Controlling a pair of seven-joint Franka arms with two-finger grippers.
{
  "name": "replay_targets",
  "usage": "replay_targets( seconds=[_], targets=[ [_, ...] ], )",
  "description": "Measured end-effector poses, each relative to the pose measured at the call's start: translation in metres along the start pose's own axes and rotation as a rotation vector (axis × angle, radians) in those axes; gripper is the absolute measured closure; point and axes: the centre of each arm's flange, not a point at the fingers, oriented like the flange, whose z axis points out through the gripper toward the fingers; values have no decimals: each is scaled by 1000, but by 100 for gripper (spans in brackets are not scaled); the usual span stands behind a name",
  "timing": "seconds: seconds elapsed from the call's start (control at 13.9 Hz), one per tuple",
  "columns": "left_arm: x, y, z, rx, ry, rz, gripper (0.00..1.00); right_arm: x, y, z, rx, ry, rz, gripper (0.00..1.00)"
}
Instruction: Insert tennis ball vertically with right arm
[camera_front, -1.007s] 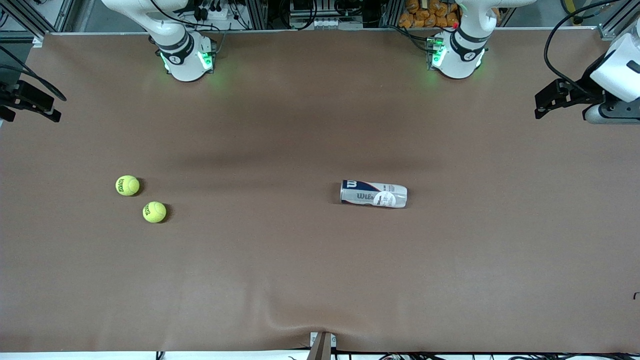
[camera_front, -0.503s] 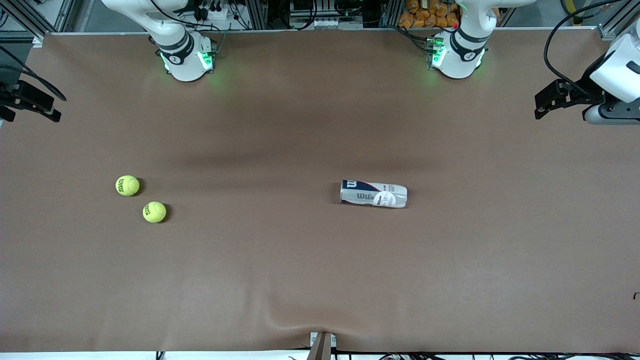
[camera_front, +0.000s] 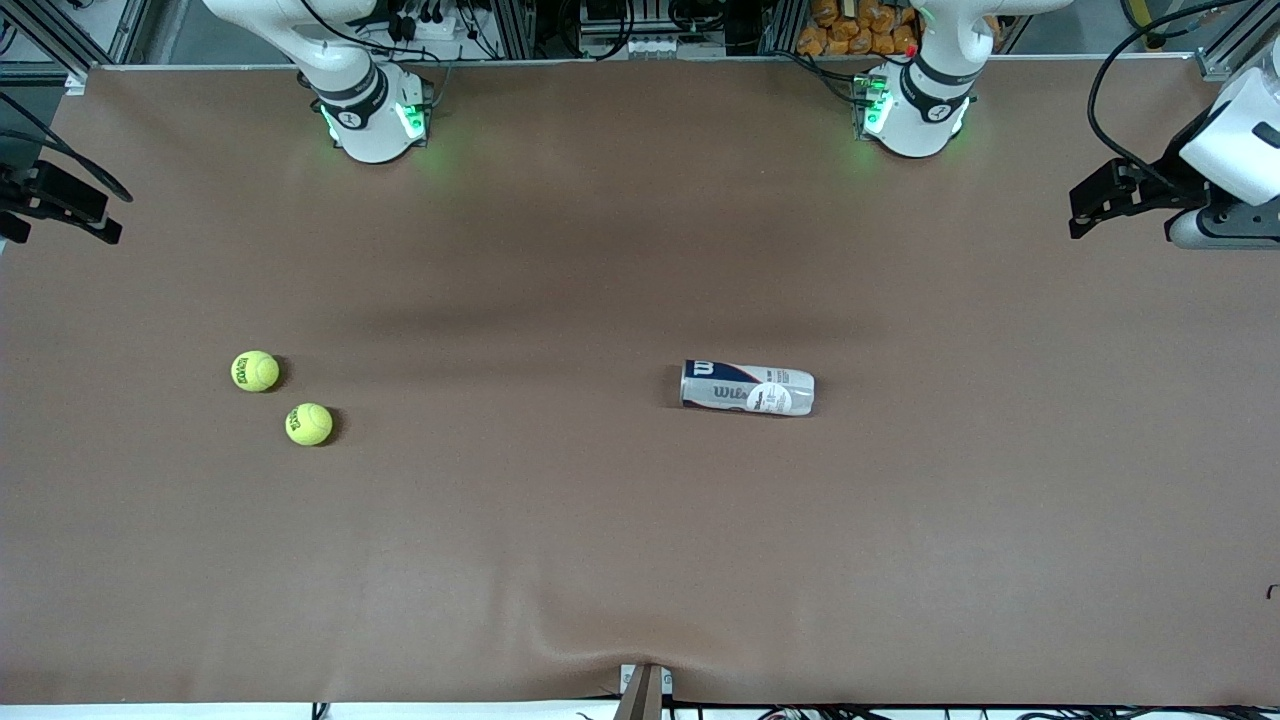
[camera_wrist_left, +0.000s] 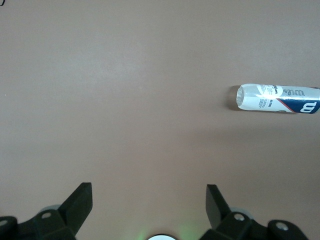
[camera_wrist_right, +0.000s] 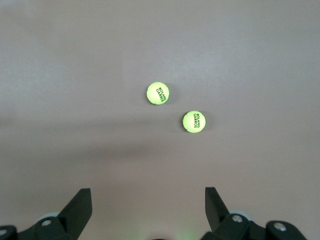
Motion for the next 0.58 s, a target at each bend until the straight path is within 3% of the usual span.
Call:
replay_targets(
  seconds=[0.58],
  targets=[
    [2,0,-1,-1,18,0,0,0,1,0,0,0,1,0]
  ],
)
